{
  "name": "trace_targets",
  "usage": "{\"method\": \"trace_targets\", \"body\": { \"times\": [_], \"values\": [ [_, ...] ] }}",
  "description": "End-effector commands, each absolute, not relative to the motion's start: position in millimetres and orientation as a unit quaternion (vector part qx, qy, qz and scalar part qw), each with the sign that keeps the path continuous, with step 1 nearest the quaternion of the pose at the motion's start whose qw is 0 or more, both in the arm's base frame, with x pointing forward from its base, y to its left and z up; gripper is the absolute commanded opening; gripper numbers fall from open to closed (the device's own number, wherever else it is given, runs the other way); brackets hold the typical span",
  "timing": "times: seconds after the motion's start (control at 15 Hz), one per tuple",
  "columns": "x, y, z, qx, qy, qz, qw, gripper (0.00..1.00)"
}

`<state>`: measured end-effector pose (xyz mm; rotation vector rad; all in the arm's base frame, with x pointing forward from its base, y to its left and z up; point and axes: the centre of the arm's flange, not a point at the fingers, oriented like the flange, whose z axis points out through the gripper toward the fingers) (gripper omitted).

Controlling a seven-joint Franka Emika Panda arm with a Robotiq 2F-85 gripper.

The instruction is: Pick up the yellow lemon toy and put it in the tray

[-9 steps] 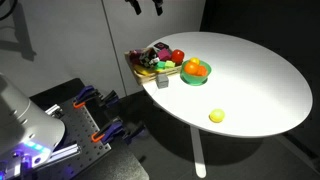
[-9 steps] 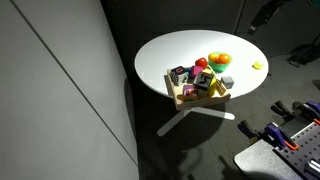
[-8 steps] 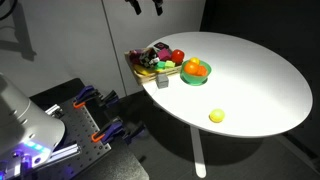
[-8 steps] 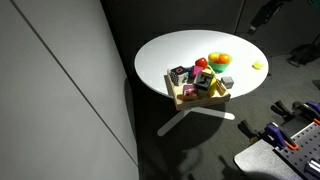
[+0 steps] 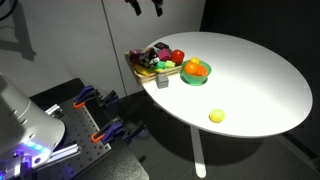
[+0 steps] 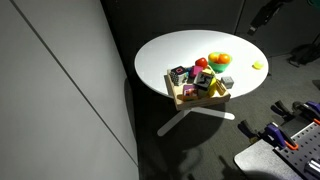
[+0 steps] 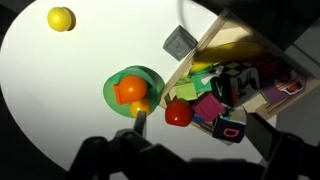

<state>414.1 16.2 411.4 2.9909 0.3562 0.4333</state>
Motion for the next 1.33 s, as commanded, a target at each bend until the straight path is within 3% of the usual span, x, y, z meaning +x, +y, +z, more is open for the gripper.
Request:
{"method": "trace_targets", "body": {
  "times": [0.0,1.27],
  "values": [
    [423.1,6.2,407.4,0.985,0.106,0.129,0.045,1.00],
    [475.2,-81.3,332.0,0.997,0.081,-0.018,0.008,1.00]
  ]
}}
